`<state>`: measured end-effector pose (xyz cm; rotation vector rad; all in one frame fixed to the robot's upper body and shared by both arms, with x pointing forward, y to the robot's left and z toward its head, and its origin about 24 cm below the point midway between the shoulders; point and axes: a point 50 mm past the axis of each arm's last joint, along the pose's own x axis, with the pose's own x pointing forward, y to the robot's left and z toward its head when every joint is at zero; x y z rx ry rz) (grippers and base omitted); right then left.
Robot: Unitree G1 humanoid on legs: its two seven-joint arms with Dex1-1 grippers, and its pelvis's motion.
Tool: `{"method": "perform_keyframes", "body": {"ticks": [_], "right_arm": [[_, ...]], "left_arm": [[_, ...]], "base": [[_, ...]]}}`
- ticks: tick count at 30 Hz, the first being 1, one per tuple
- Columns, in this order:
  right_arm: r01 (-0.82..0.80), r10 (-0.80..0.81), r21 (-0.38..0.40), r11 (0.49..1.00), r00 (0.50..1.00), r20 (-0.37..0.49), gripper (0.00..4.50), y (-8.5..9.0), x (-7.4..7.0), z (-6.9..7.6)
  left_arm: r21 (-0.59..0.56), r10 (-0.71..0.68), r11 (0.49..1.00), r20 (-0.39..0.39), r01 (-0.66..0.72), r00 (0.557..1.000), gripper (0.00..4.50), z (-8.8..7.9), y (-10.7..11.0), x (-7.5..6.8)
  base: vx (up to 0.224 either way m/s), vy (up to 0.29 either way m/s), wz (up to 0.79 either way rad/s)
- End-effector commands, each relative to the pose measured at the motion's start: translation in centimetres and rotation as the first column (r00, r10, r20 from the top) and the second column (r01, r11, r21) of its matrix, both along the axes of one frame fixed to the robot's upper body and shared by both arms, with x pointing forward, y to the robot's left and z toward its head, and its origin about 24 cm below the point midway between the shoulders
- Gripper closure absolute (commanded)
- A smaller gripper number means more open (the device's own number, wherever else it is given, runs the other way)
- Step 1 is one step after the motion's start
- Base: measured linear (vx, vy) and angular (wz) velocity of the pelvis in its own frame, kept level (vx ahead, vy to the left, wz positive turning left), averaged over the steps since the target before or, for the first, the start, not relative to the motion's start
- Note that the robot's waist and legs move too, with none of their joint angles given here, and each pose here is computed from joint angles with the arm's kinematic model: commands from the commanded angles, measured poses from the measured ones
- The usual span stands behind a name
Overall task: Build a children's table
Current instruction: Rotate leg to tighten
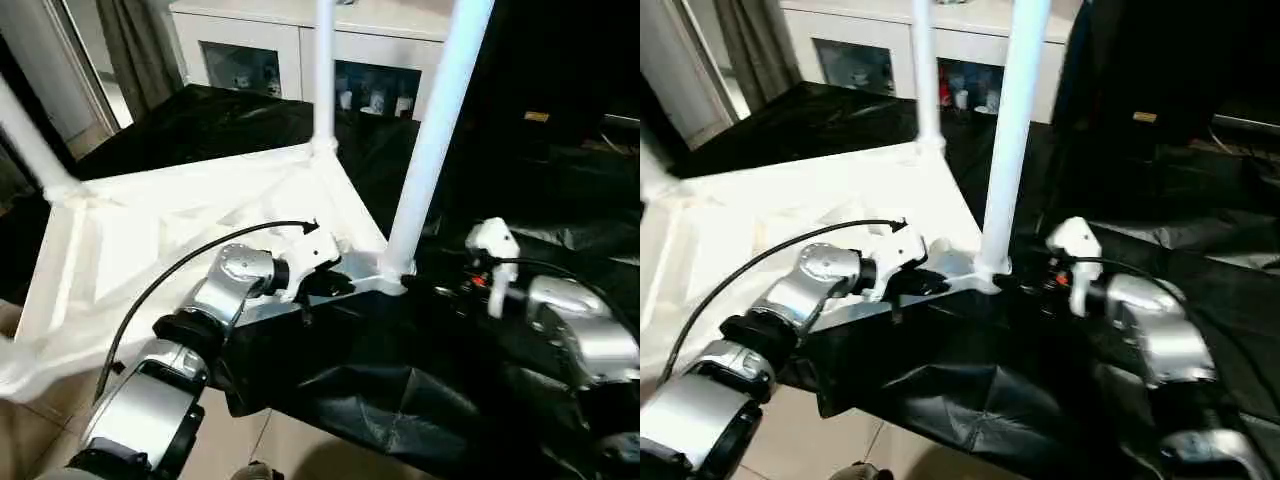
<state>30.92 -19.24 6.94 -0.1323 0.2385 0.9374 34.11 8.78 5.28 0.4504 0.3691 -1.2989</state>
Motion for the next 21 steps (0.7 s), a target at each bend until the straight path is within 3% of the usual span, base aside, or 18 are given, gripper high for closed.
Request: {"method": "perform_keyframes", "body": {"ticks": [1, 10, 11, 21], "right_arm": [[-0.013, 0.014, -0.023, 1.000, 1.000, 0.020, 1.24, 0.6, 0.3, 0.1], [-0.061, 0.061, -0.040, 0.997, 0.998, 0.013, 1.24, 1.8, 0.9, -0.3], [-0.065, 0.066, -0.037, 0.997, 0.998, 0.005, 1.52, 1.9, 0.9, -0.4], [-0.115, 0.115, -0.014, 0.993, 0.993, -0.035, 2.34, 2.8, 1.1, -0.7]], "left_arm": [[0.056, -0.050, 0.997, -0.044, 0.052, 0.998, 4.40, -0.8, 0.2, -0.6], [0.067, -0.085, 0.994, -0.061, 0.089, 0.995, 4.40, -0.9, 1.0, -1.1], [0.061, -0.092, 0.993, -0.067, 0.096, 0.994, 4.50, -0.9, 1.1, -1.2], [0.057, -0.079, 0.995, -0.067, 0.083, 0.995, 4.50, -0.7, 1.7, -1.2]], "base": [[0.000, 0.000, 0.00], [0.000, 0.000, 0.00], [0.000, 0.000, 0.00], [0.000, 0.000, 0.00]]}}
